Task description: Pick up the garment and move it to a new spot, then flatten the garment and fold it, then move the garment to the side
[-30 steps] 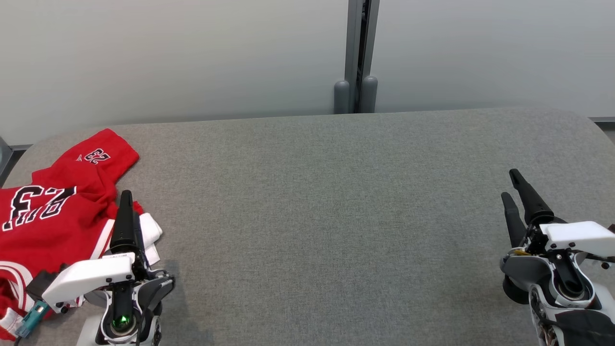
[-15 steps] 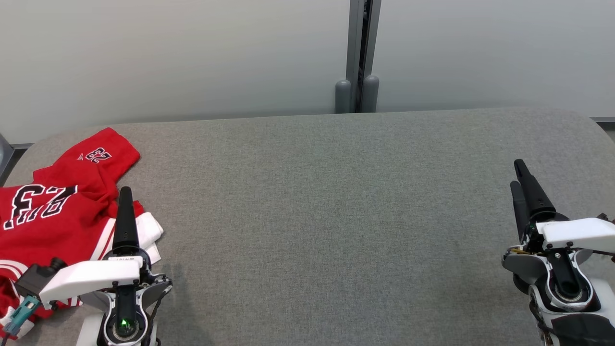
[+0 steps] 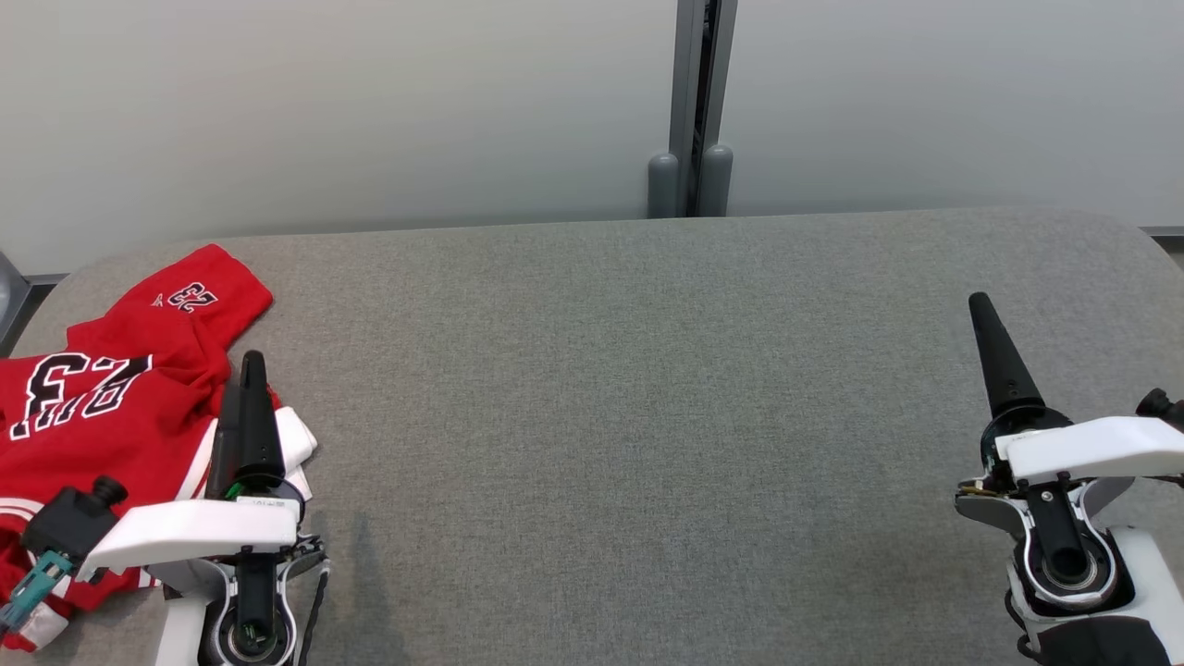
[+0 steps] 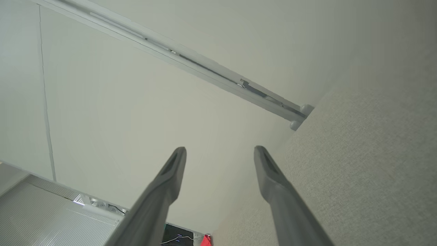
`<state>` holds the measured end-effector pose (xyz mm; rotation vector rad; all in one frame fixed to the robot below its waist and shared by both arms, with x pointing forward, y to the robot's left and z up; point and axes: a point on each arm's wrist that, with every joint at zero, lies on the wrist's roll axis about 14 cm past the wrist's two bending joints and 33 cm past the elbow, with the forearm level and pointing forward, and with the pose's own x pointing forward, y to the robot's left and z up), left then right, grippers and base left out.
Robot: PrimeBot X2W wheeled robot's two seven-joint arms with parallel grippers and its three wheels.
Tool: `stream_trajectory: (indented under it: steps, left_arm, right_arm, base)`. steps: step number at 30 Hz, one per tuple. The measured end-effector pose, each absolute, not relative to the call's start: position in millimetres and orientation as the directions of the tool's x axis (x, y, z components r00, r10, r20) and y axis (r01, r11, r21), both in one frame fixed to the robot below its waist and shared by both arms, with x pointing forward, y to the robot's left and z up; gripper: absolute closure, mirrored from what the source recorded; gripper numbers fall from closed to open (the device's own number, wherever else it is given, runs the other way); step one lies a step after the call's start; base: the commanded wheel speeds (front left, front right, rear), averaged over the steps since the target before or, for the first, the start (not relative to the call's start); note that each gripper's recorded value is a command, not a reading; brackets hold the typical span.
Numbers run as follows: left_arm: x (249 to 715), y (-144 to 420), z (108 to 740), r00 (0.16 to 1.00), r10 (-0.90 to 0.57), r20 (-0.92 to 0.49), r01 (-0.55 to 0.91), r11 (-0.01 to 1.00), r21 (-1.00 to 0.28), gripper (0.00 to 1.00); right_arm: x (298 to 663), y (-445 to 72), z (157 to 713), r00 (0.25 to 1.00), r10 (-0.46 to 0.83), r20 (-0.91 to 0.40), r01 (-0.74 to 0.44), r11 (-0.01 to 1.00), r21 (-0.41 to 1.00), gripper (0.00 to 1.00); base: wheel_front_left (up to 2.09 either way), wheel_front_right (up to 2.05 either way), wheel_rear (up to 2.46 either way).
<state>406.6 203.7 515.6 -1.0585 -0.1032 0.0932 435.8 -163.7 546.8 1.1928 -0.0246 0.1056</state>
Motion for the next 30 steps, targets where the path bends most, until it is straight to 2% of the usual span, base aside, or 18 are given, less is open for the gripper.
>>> stream_trajectory:
  steps: [12,22,30]
  left_arm:
    - [404.2,202.8,524.5,0.990,0.122,0.071,-0.033,0.686,-0.727,0.00]
    - [399.9,202.2,525.6,0.989,0.121,0.079,-0.047,0.787,-0.616,0.00]
    - [395.2,203.1,523.1,0.989,0.123,0.080,-0.059,0.834,-0.549,0.00]
  right_arm:
    - [428.3,-152.6,559.5,0.985,0.112,0.129,-0.171,0.682,0.711,0.00]
    - [421.3,-149.8,558.4,0.982,0.124,0.143,-0.183,0.812,0.554,0.00]
    - [417.3,-149.3,552.8,0.983,0.121,0.140,-0.173,0.869,0.464,0.00]
  base:
    - [0.00,0.00,0.00]
    - [0.00,0.00,0.00]
    - [0.00,0.00,0.00]
